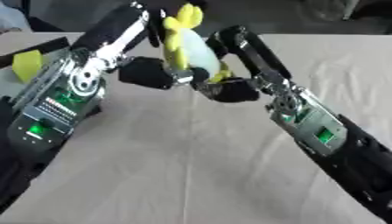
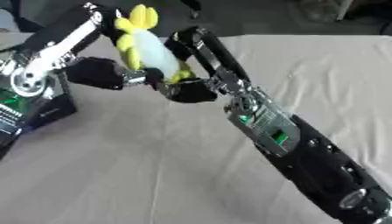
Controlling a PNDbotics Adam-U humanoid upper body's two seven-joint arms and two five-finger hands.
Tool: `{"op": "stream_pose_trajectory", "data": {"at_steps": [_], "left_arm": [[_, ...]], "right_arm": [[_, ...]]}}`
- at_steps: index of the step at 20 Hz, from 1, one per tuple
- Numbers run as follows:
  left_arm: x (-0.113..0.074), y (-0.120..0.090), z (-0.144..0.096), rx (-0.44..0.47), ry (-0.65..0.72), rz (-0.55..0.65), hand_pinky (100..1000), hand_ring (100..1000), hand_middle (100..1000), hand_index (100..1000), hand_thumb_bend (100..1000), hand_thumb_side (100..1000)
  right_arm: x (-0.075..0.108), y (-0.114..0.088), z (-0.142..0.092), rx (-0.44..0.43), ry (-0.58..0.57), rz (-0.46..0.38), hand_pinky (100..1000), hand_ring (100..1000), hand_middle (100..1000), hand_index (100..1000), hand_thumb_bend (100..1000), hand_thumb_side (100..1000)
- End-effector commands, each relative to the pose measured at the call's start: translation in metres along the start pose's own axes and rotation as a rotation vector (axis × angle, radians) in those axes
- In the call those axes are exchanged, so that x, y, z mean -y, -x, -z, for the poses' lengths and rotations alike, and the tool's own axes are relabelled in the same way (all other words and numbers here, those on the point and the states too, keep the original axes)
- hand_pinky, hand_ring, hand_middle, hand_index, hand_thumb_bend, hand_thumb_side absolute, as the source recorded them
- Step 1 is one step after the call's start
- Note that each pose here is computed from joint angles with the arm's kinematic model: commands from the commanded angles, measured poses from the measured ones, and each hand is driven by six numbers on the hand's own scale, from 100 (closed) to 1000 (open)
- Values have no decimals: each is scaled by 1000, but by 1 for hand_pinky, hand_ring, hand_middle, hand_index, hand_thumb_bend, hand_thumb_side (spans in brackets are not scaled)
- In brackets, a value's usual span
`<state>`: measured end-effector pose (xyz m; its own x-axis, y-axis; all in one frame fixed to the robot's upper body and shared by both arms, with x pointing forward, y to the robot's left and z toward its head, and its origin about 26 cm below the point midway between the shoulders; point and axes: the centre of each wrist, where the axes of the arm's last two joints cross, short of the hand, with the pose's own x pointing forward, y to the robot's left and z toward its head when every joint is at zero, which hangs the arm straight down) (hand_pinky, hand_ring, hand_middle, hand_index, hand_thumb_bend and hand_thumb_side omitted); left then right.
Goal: Pick up the objects with one hand, pass them to the other hand, and then place them into the box on the other side of the table.
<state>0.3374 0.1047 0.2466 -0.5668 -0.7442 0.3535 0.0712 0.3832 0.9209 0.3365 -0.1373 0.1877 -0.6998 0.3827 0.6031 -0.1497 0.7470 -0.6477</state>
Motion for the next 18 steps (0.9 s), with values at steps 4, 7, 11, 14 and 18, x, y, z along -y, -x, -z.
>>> {"op": "stream_pose_trajectory", "data": {"at_steps": [4,7,11,14,18], "left_arm": [[0,0,6,-3,-4,-28,750,464,408,654,459,282],[0,-2,5,9,-21,-63,751,437,368,594,363,156],[-1,-3,5,12,-55,-115,753,407,304,508,271,144],[0,-3,5,9,-74,-153,752,391,271,472,235,149],[1,-2,5,2,-75,-171,750,374,232,425,191,118]], "right_arm": [[7,-7,2,31,19,-7,549,441,402,513,354,100],[7,-7,2,27,21,-7,548,441,402,512,355,100],[6,-6,1,23,21,-7,546,440,402,512,356,100],[5,-5,0,18,13,-9,548,444,406,517,359,100],[6,-3,-1,-6,-22,-33,594,499,496,613,570,197]]}}
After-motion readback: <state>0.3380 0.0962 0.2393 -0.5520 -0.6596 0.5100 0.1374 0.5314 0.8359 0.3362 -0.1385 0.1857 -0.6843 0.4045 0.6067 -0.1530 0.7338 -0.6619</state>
